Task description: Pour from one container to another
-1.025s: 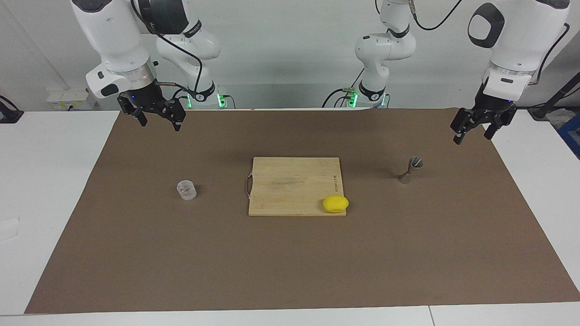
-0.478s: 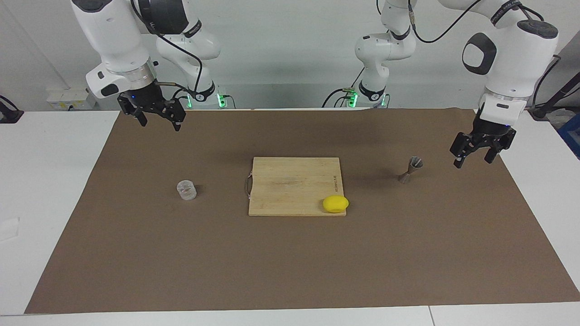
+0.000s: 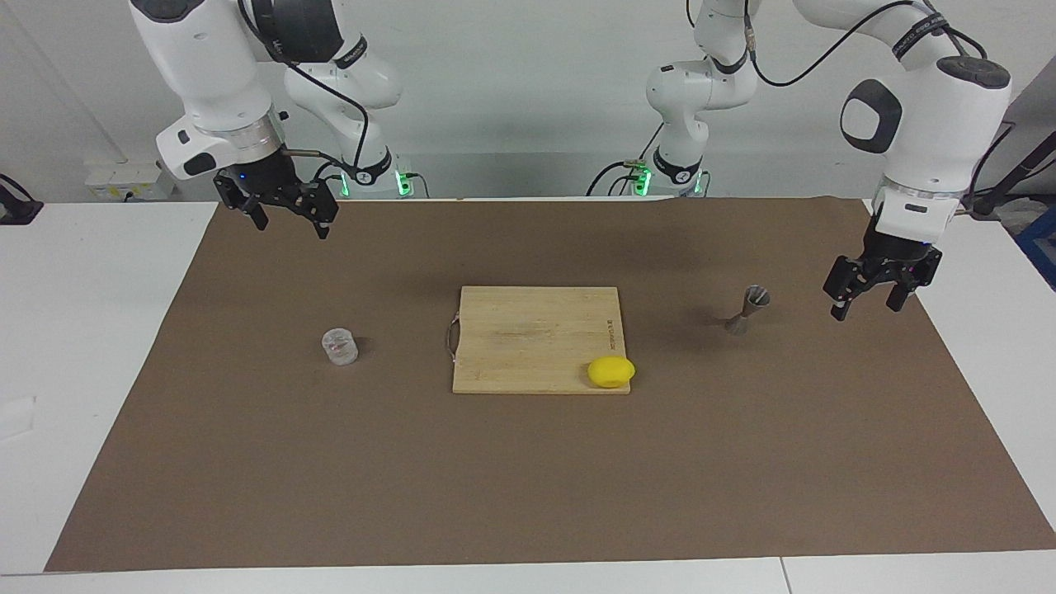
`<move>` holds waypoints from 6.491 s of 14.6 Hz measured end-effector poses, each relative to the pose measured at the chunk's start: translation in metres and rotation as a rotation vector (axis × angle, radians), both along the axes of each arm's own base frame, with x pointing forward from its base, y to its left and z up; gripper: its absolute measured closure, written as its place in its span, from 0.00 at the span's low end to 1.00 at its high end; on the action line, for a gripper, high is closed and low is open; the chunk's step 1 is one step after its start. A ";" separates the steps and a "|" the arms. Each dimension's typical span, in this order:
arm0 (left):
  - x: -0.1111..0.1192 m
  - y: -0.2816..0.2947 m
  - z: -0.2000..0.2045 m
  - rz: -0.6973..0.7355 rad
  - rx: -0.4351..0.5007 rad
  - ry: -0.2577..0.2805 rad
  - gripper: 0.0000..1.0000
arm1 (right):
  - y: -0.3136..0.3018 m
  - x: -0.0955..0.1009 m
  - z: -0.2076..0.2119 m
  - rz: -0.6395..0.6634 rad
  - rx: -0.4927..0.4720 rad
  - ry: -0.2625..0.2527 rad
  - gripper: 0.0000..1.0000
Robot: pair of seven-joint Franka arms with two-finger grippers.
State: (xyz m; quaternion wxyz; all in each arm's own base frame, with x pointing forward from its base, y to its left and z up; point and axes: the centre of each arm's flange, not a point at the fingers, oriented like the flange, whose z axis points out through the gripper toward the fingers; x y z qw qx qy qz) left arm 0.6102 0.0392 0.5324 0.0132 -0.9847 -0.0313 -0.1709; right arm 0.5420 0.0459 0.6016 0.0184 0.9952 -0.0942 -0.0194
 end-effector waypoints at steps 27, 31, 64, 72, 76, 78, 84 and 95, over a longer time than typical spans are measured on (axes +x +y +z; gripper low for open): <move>-0.009 -0.114 0.000 -0.175 -0.128 0.172 0.00 | 0.000 0.000 0.000 0.000 0.000 0.000 0.00; -0.003 -0.075 0.010 -0.256 -0.285 0.136 0.00 | 0.000 0.000 0.000 0.000 0.000 0.000 0.00; -0.091 0.107 -0.236 -1.287 -0.953 -0.747 0.00 | 0.000 0.000 0.000 0.000 0.000 0.000 0.00; -0.100 0.099 -0.283 -1.279 -0.991 -0.813 0.00 | 0.000 0.000 0.000 0.000 0.000 0.000 0.00; -0.100 0.096 -0.283 -1.301 -0.984 -0.835 0.01 | 0.000 0.000 0.000 0.000 0.000 0.000 0.00; -0.099 0.094 -0.283 -1.311 -0.983 -0.845 0.03 | 0.000 0.000 0.000 0.000 0.000 0.000 0.00; -0.097 0.092 -0.283 -1.359 -0.927 -0.910 0.14 | 0.000 0.000 0.000 0.000 0.000 0.000 0.00; -0.098 0.098 -0.289 -1.344 -0.884 -0.904 0.31 | 0.000 0.000 0.000 0.000 0.000 0.000 0.00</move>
